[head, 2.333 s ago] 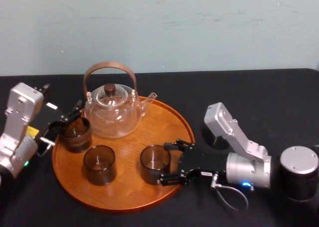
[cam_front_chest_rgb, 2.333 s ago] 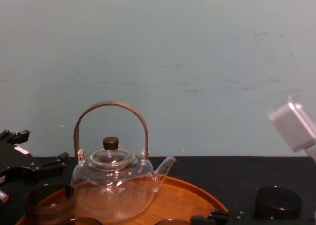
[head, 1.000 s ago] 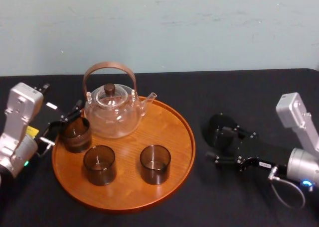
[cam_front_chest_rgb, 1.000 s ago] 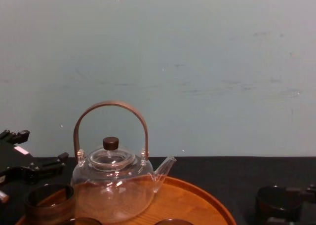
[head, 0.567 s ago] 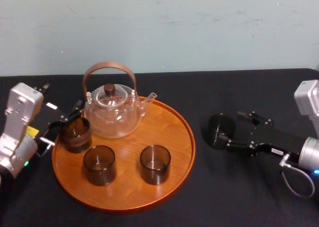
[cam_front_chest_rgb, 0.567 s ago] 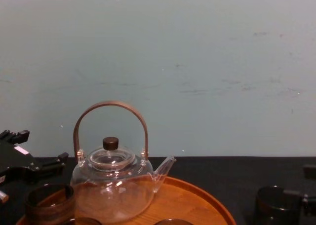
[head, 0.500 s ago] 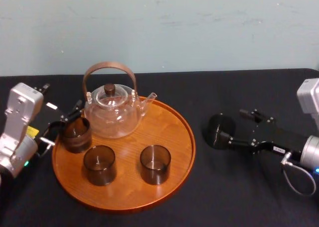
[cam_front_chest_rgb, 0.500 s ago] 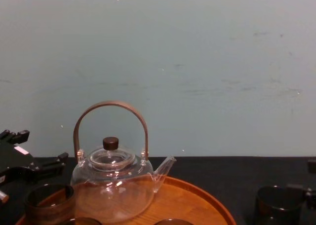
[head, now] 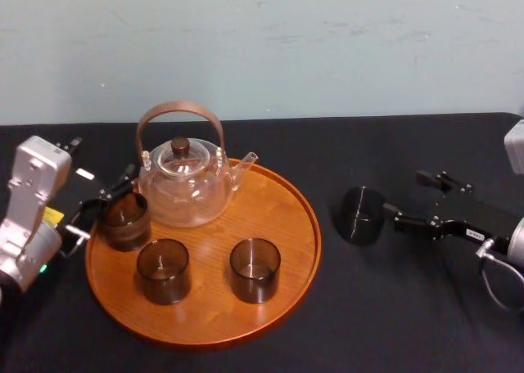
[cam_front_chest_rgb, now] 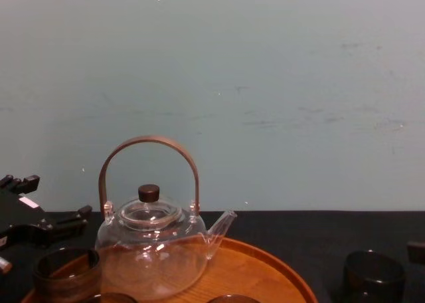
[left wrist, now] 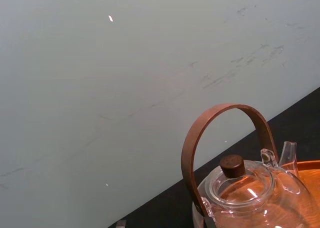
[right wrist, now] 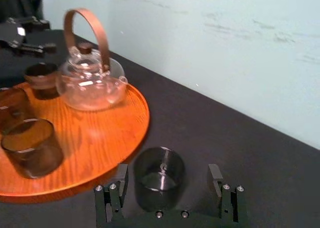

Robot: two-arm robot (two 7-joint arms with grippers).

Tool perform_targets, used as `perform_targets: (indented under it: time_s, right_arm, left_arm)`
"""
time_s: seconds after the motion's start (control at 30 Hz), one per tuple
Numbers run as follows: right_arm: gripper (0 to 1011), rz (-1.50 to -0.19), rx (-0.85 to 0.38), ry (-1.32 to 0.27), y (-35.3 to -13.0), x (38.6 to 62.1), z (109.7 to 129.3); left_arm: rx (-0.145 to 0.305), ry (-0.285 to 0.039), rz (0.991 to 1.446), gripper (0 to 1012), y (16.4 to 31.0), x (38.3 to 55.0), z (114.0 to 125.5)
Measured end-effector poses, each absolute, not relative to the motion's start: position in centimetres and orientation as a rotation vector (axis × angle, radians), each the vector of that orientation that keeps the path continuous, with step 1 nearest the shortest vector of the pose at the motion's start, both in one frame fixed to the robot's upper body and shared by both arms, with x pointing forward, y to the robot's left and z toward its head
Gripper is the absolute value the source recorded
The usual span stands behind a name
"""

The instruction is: Pick up the glass from the table and place it on the tray.

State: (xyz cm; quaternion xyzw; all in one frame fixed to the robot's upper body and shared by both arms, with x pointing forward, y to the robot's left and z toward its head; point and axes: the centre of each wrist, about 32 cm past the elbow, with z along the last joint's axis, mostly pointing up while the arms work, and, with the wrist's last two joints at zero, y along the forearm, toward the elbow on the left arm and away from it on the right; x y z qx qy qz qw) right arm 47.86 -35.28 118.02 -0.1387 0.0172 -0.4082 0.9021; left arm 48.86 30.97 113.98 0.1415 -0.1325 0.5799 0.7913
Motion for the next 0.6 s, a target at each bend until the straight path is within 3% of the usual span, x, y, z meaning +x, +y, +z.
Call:
perform_targets:
  time_s: [0.3, 0.6]
  right_arm:
    - [1002, -0.878, -0.329, 0.073, -35.6, 48.3, 117.4]
    - [1002, -0.825, -0.357, 0.1, -35.0, 48.4, 116.6]
  left_arm:
    - [0.304, -0.285, 1.248, 1001, 31.0, 48.9, 114.0]
    - [0.304, -0.285, 1.248, 1002, 31.0, 48.9, 114.0]
